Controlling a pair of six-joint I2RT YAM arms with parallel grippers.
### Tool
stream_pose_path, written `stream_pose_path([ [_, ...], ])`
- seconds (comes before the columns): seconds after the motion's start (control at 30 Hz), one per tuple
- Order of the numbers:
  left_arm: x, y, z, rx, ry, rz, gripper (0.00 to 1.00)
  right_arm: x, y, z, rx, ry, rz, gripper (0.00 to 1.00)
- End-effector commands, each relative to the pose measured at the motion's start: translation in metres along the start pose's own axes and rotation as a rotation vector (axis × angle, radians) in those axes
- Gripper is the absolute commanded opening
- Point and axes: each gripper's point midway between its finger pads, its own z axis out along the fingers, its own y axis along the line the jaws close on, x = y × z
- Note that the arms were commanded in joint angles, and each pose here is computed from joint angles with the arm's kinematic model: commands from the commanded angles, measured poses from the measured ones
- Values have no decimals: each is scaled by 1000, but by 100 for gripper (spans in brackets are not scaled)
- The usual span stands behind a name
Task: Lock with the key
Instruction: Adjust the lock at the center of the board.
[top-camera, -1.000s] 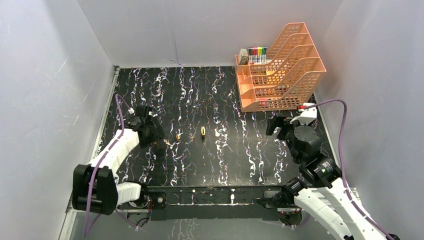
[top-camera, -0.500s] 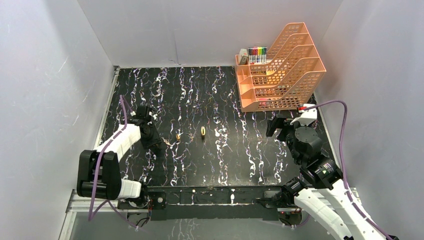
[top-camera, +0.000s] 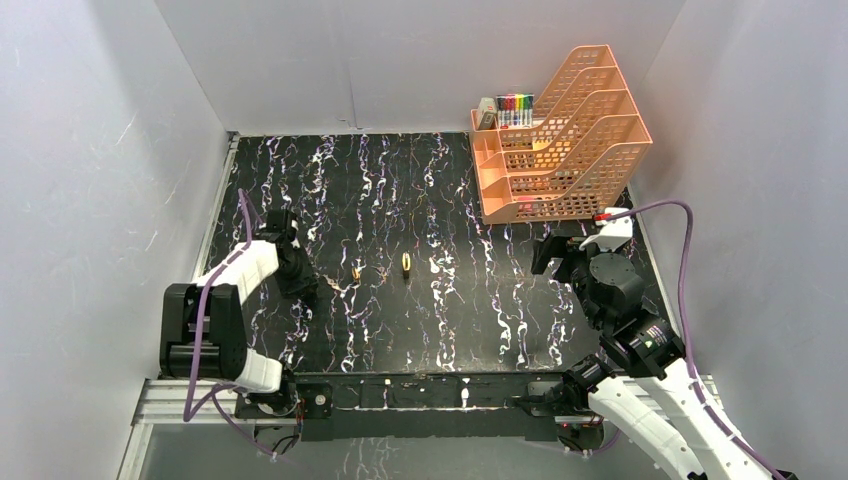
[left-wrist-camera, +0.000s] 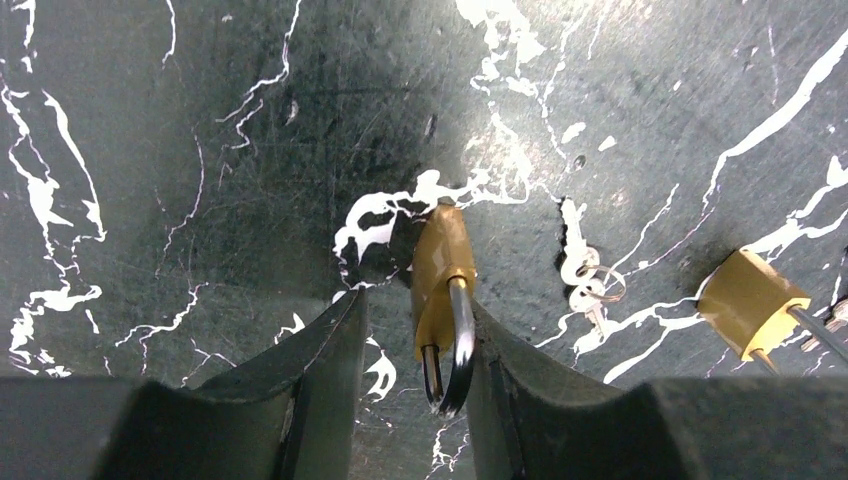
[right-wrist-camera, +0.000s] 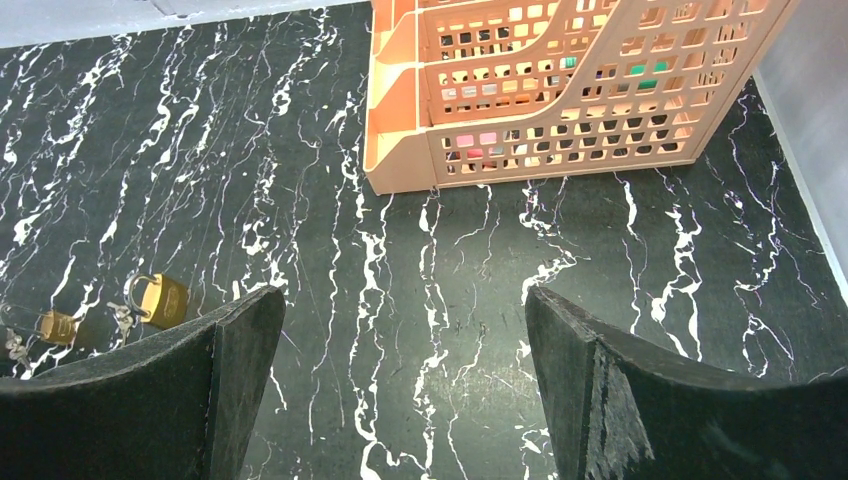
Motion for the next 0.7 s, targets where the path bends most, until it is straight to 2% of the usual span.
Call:
stream_pose_path([
  [0.0, -13, -3, -3, 8, -17, 26, 37, -8, 4, 2, -17, -34, 7, 98],
  [0.67, -35, -9, 6, 2, -18, 77, 30, -5, 9, 5, -41, -23, -7, 98],
])
